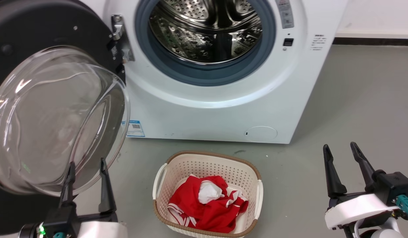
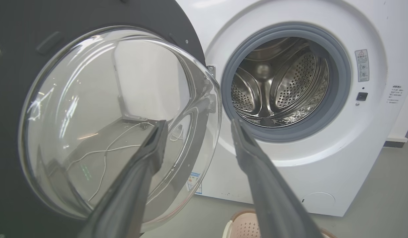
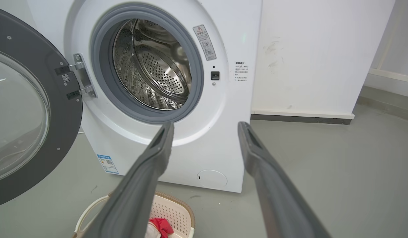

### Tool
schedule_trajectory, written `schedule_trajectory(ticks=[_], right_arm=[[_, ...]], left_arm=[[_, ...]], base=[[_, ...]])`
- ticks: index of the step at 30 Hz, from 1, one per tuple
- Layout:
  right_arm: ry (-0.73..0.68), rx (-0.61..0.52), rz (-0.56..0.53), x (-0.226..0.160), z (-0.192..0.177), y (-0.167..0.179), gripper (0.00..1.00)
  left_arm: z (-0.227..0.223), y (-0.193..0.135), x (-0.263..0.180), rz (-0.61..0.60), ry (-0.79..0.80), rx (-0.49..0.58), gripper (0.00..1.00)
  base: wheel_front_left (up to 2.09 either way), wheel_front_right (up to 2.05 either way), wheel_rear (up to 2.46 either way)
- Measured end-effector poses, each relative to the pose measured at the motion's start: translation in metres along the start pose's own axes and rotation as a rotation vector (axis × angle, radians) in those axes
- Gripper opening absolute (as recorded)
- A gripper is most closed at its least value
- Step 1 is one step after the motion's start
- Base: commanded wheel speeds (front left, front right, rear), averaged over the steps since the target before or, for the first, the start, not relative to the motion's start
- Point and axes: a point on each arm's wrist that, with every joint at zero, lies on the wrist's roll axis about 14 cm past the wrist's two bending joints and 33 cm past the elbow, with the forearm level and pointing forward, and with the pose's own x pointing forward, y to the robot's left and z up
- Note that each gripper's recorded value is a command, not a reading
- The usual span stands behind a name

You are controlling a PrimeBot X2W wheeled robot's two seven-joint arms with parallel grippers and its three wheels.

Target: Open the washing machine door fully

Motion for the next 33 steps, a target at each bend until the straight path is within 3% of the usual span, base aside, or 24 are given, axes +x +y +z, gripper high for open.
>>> schedule_trajectory(ticks=[12,33], right_arm=[[-0.044,-0.070,-0.078,-0.026,0.018,-0.024,1.00],[-0.040,-0.064,-0.058,-0.031,0.017,-0.016,1.00]], left_arm=[[0.003,-0.055,0.027,-0.194,-0.027,-0.023,1.00],[-0.008,-0.049,0.028,-0.173,0.006,-0.024,1.00]], base=[[0.00,0.00,0.00],[0.00,0.00,0.00]])
